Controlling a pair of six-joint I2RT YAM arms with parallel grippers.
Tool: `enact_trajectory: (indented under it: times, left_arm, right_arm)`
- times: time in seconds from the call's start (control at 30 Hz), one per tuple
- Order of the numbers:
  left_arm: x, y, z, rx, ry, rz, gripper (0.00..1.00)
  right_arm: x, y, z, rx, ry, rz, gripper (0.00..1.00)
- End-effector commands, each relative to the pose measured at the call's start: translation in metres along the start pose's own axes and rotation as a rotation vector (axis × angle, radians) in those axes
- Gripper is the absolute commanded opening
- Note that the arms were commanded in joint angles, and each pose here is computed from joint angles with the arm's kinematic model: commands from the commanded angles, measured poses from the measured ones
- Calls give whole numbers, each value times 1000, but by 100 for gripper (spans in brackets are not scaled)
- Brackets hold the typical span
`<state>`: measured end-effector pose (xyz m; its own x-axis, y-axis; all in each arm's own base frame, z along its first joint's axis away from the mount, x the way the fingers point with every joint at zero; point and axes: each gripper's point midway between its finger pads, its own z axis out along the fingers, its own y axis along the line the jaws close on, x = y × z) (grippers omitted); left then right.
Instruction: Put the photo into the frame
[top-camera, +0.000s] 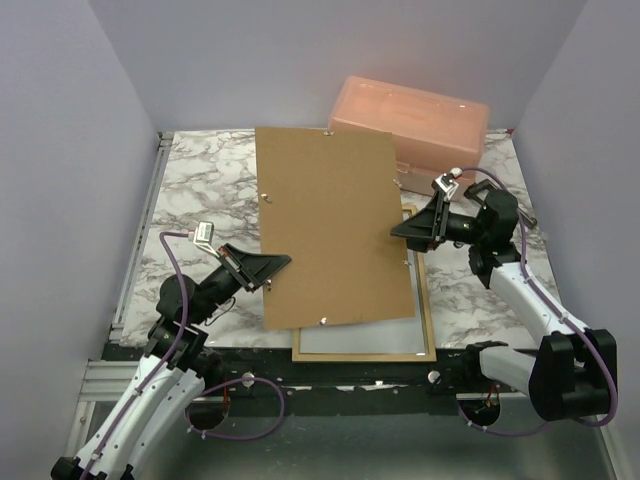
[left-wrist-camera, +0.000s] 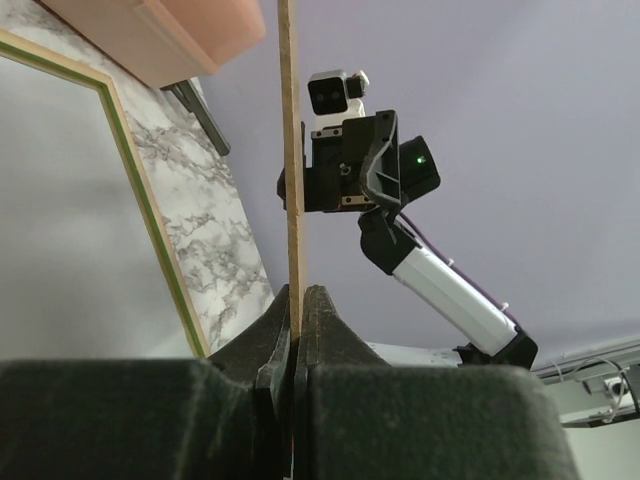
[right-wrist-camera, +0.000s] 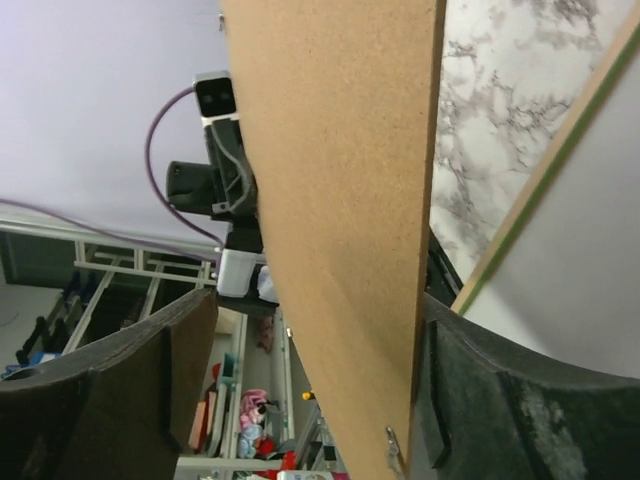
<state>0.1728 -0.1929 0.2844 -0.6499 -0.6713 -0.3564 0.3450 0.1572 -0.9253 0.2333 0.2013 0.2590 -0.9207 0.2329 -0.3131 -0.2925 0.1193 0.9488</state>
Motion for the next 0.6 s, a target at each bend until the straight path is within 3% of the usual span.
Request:
enact_trajectory:
  times: [0.0,0.23,0.47,0.57]
  left_arm:
    - [-6,-39,-3,166,-8,29,0]
    - [-1,-28,2,146,24,14,0]
    - [6,-17,6,121,62,-9,0]
    - [7,-15,9,117,77,-11,0]
  right_arm:
    - [4,38,-5,-111,28,-69,71]
    - [7,58,-9,-180,31,-112,45]
    - [16,76,-16,-275,52,-103,34]
    - [21,77,-18,-305,62,-97,21]
